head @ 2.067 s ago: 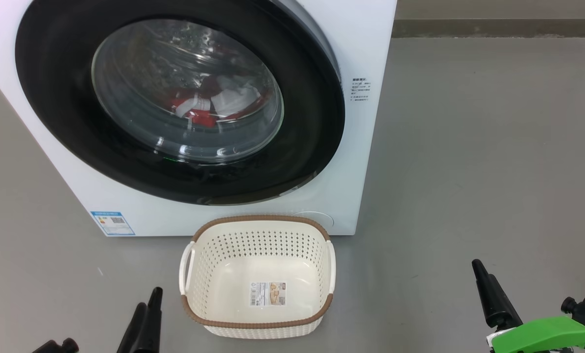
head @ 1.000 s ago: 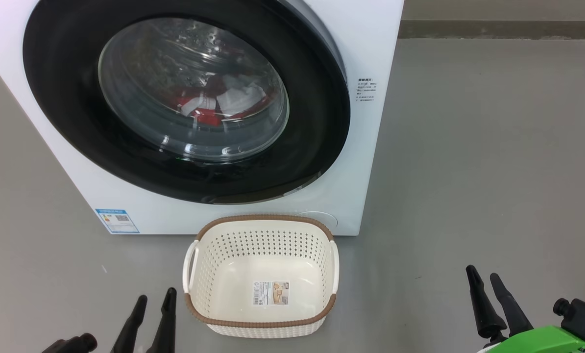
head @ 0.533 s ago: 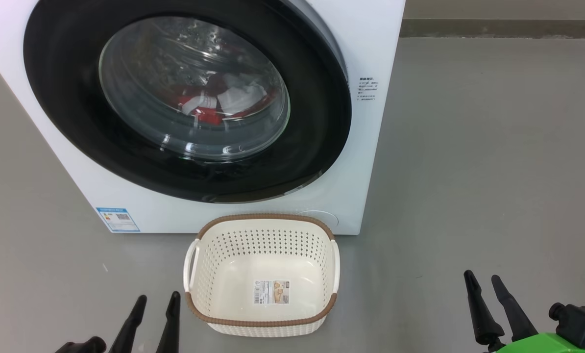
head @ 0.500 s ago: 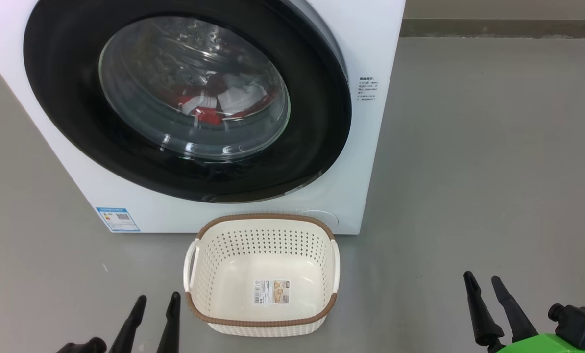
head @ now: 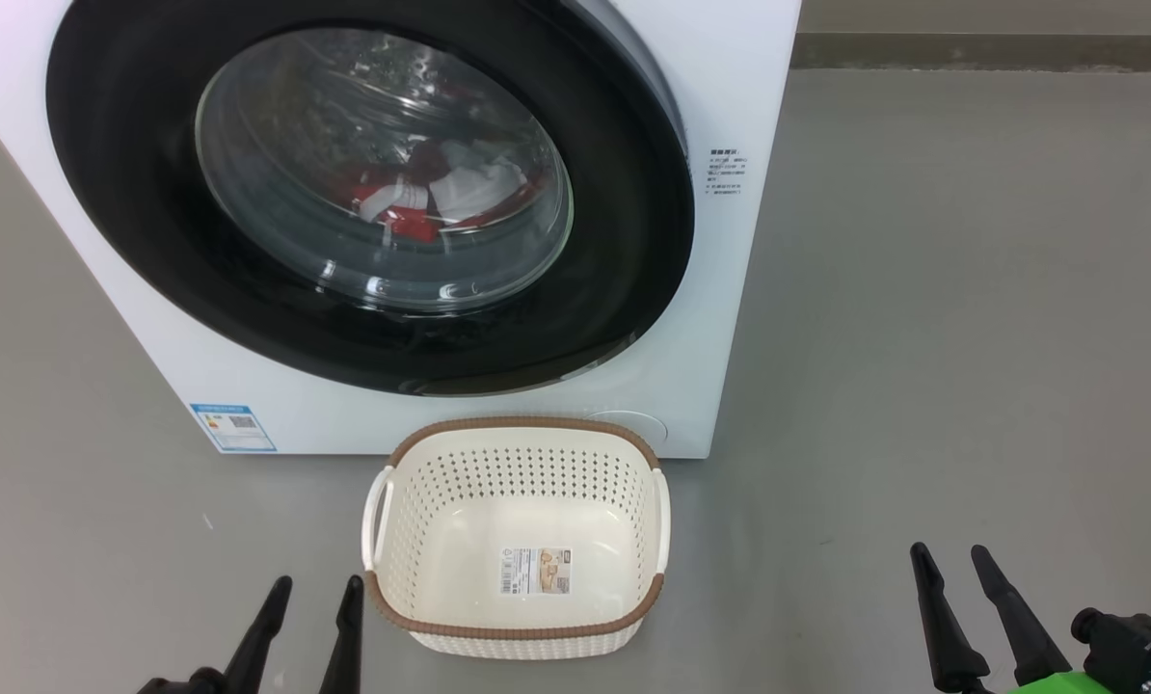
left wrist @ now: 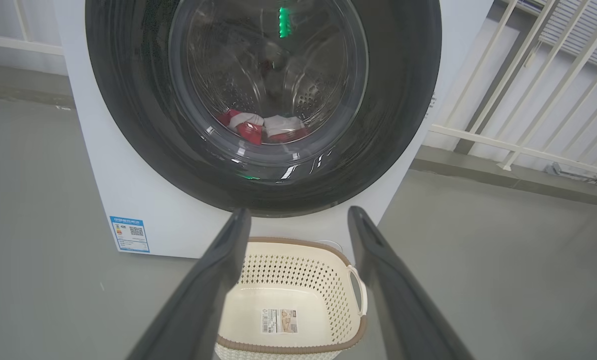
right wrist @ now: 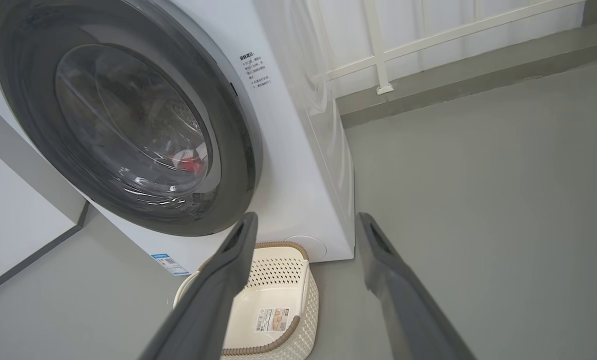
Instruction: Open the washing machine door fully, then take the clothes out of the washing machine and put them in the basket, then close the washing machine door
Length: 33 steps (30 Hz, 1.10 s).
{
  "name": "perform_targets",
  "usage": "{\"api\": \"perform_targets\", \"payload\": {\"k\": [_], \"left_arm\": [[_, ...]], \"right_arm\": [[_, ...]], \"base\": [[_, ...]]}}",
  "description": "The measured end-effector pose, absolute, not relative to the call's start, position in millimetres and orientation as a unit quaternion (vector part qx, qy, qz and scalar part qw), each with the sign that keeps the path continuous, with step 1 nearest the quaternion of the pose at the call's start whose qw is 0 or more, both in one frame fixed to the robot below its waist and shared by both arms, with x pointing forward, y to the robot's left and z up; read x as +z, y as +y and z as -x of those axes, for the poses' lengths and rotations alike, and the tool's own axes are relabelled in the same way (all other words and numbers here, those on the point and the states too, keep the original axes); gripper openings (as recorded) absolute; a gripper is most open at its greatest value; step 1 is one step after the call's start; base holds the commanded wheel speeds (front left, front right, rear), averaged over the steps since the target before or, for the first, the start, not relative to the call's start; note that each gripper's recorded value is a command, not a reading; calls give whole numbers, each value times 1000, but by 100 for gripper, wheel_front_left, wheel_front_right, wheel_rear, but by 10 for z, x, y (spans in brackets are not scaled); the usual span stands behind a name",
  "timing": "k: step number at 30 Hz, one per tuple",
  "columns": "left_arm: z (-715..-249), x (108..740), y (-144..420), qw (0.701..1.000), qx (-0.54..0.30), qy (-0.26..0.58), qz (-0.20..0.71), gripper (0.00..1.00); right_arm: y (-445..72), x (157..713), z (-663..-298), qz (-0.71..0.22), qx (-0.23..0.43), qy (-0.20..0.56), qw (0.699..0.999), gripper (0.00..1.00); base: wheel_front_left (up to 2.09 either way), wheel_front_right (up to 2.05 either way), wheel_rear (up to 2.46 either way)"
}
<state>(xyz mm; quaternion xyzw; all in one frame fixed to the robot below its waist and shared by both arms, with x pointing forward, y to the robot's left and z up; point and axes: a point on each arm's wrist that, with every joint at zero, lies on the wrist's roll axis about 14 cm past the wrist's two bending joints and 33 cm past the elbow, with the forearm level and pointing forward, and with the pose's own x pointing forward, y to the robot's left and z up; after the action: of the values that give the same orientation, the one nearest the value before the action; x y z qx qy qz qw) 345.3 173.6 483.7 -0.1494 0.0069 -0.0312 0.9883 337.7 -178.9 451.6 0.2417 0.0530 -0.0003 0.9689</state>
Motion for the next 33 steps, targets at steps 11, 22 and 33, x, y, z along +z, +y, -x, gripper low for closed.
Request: {"api": "perform_targets", "payload": {"k": [11, 22, 33], "left_arm": [[-3451, 4859, 1707, 993, -43, -2, 106, 100], [-3403, 4817, 1721, 995, -47, 1, 84, 100], [-3402, 4807, 1713, 995, -49, 4, 82, 100]], "right_arm": [[-1825, 4591, -3379, -207, 1, 33, 978, 100], [-1822, 4596, -3359, -189, 3, 30, 982, 100], [-1831, 4568, -3329, -192, -3, 34, 981, 100]], "base": [[0, 0, 0], [0, 0, 0], [0, 0, 0]]}}
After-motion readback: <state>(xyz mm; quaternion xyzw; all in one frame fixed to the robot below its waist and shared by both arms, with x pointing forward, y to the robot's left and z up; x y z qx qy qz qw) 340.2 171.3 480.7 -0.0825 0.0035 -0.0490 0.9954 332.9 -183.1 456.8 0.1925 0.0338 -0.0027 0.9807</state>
